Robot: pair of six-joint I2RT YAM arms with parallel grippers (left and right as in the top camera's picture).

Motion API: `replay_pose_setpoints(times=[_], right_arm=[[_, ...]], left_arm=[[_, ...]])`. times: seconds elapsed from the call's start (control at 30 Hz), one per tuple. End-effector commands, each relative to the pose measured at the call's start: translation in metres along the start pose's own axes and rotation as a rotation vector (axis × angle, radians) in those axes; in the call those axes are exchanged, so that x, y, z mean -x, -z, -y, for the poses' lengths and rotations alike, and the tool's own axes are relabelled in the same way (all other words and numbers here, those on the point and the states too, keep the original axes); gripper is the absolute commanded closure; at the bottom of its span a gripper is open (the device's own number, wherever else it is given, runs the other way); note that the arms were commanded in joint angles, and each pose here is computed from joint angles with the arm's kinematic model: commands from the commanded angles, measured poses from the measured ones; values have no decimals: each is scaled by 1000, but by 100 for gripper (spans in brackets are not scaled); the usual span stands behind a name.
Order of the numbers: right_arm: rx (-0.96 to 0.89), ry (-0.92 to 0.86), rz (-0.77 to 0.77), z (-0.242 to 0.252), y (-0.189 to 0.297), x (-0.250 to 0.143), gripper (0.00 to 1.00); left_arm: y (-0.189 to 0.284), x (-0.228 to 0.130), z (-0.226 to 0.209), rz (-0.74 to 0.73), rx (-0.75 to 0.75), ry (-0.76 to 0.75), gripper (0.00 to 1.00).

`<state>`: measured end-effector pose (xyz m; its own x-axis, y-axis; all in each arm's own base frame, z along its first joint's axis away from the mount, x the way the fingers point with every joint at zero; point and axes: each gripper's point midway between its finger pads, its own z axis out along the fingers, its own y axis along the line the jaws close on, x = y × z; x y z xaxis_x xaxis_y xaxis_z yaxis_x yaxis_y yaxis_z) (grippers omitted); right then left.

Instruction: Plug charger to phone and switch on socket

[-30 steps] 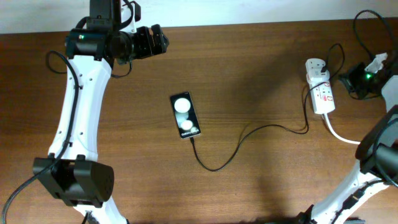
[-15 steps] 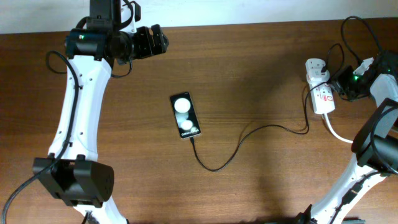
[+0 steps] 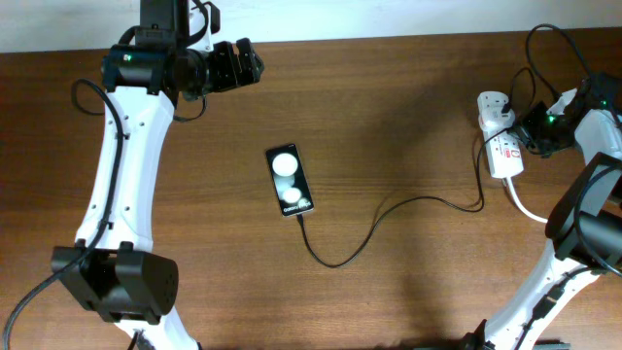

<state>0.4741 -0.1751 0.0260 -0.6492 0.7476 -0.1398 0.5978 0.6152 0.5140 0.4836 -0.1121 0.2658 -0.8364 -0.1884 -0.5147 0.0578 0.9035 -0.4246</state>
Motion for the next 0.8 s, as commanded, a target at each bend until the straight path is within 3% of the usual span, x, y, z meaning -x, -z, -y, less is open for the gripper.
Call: replay_pose_setpoints(times=[0.0,0.1,0.2,0.23,0.4,0.5,0.57,0.67,0.77], right_arm=[[-46,25,-130,-4,-38,-46,96],[-82,-44,-52,30,-12,-16,96],[-77,-120,66,53,61,14,96],[-62,-128,145,50,108,25,96],[196,147,309,-50,218,13,96],[273,435,370,-127,268,-37,96],[321,625,371,-178,293,-94,96],[308,766,309,-207,299,-163,96],[164,853,265,-200,300,-213,96]], left_arm=[[-2,1,-3,0,9,-17,1],[-2,1,-3,0,9,-17,1],[-2,1,-3,0,9,-17,1],[-2,1,-3,0,9,-17,1],[-2,1,-3,0,9,-17,1],[-2,1,-3,0,9,-17,1],[-2,1,-3,0,9,-17,1],[-2,1,-3,0,9,-17,1],[-2,1,-3,0,9,-17,1]])
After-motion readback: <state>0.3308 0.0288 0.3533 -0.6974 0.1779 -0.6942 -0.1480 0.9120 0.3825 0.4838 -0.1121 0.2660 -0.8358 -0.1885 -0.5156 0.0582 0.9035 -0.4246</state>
